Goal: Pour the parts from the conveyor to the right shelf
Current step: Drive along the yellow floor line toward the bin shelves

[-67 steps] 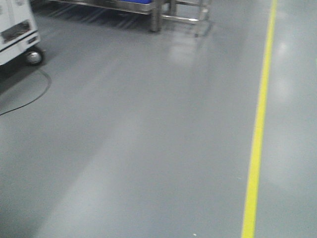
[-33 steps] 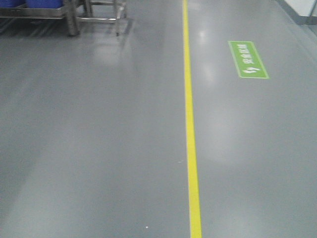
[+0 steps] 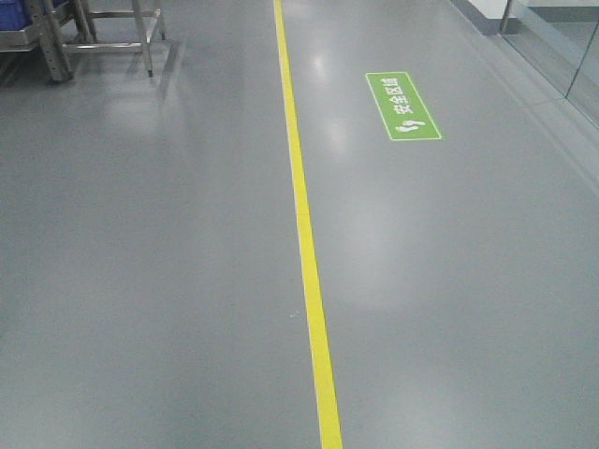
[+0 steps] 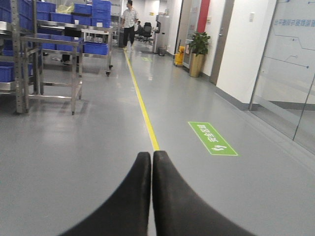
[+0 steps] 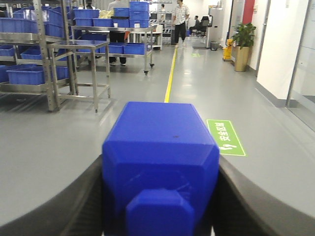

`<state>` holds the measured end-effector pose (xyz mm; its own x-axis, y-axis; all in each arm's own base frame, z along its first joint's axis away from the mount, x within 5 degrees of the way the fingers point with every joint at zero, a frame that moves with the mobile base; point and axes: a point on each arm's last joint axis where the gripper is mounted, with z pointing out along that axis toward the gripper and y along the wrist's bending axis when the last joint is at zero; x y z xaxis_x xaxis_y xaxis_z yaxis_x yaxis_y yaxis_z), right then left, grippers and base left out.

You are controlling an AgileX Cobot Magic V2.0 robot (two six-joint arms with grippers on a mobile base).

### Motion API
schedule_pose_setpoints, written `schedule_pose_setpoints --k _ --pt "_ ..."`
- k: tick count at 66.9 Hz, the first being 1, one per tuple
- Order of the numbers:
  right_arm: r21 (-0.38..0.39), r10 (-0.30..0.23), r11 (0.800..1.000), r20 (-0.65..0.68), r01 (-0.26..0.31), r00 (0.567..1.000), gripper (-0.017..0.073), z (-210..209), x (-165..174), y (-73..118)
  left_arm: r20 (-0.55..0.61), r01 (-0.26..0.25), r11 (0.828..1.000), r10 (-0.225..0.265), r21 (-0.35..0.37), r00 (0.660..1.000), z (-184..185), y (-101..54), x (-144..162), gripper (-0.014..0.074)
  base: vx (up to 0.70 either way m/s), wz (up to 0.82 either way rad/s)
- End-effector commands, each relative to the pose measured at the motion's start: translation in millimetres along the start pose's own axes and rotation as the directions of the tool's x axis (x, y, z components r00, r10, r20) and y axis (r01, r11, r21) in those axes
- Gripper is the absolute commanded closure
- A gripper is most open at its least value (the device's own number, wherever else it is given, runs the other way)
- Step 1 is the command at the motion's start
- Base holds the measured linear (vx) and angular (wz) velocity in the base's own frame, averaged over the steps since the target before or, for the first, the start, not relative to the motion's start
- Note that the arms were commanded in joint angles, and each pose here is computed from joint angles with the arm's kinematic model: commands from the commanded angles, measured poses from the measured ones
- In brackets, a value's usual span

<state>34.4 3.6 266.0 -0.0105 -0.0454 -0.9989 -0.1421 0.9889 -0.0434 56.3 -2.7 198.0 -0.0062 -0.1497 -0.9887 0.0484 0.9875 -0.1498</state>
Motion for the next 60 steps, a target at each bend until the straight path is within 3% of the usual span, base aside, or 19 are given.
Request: schedule_pose_setpoints --k 1,60 --pt "0.007 -0.015 1.0 0.099 0.014 0.995 0.0564 -2.3 -15.5 -0.6 0.059 0.013 1.0 -0.014 0.018 0.998 0.1 -0.5 0.1 0.06 0.19 -0.18" --pt "0.007 -0.015 1.0 0.098 0.014 0.995 0.0564 -2.3 -15.4 -0.6 0.059 0.013 1.0 -0.014 0.018 0.998 0.1 -0.5 0.1 0.06 0.39 0.04"
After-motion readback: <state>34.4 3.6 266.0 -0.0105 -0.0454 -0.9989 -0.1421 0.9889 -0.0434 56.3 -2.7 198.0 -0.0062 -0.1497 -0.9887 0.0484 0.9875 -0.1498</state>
